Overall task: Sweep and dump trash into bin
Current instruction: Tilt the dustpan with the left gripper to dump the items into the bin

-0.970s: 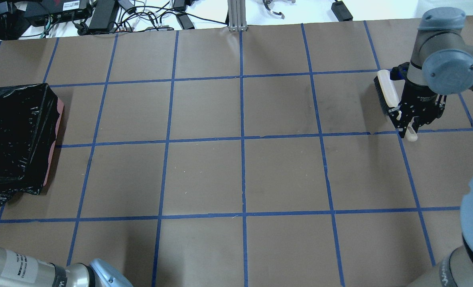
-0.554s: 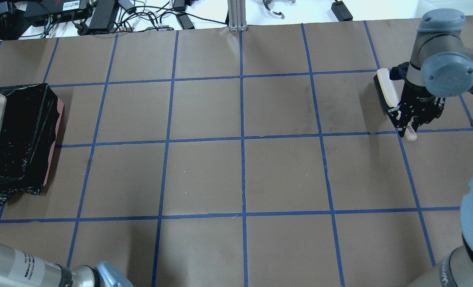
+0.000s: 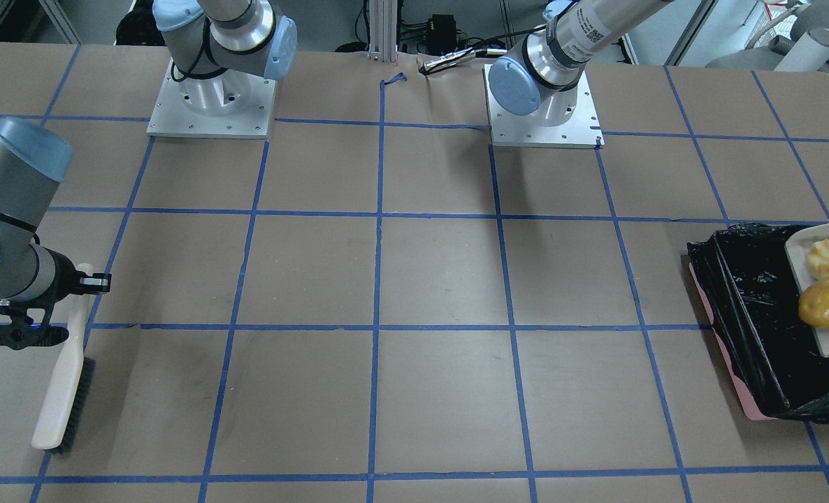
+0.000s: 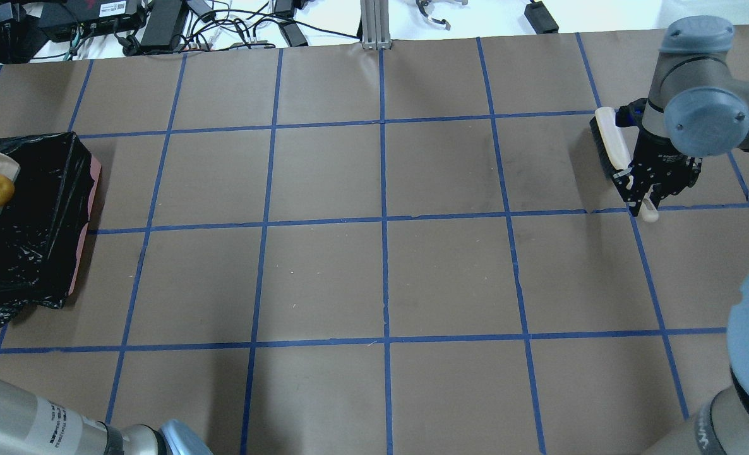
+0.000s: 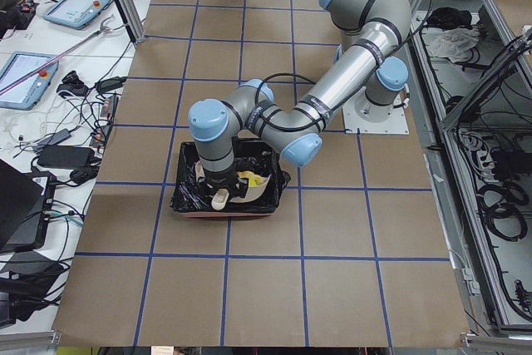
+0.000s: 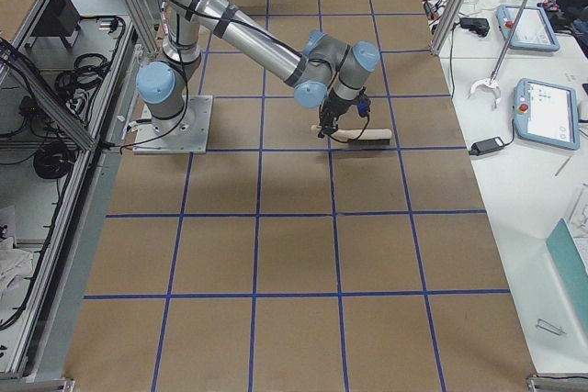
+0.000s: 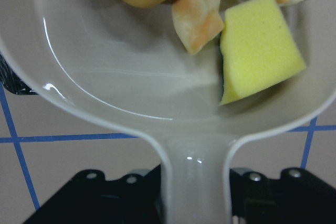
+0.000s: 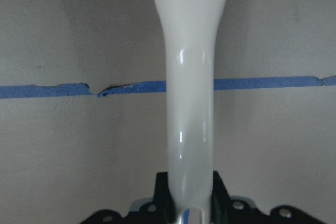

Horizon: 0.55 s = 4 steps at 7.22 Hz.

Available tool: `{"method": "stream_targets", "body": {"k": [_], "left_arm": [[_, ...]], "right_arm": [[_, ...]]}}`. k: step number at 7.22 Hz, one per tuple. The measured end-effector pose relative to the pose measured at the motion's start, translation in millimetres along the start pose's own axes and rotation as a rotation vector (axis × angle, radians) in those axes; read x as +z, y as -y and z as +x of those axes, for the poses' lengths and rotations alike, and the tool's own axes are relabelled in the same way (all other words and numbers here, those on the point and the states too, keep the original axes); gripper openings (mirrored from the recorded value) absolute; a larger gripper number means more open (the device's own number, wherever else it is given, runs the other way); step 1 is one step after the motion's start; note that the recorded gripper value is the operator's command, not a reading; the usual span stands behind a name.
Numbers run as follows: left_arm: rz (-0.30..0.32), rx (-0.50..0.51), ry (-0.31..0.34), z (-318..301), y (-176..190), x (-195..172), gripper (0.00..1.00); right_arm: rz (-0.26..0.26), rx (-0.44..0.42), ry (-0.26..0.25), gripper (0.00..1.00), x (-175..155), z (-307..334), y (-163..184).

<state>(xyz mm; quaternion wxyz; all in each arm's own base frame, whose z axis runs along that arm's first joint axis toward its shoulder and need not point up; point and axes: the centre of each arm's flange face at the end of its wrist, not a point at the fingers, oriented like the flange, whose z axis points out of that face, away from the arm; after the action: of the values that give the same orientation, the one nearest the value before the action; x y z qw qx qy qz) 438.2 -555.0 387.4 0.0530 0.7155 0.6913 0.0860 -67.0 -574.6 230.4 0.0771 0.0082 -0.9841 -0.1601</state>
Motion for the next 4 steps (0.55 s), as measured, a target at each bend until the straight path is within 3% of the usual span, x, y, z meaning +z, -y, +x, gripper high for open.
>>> {"method": "stream_targets", "body": {"k": [3,4], "left_arm": [[-0.027,0.008,-0.017,-6.9,10.6,-6.4,0.00],[-0.039,-0.007,-0.028,-6.6,10.8,-7.2,0.01]], "right_arm": [[-0.009,-0.008,0.002,0.01,5.4,0.3,2.7],[-0.010,-0.009,0.002,0.27,6.0,0.3,3.0]]}}
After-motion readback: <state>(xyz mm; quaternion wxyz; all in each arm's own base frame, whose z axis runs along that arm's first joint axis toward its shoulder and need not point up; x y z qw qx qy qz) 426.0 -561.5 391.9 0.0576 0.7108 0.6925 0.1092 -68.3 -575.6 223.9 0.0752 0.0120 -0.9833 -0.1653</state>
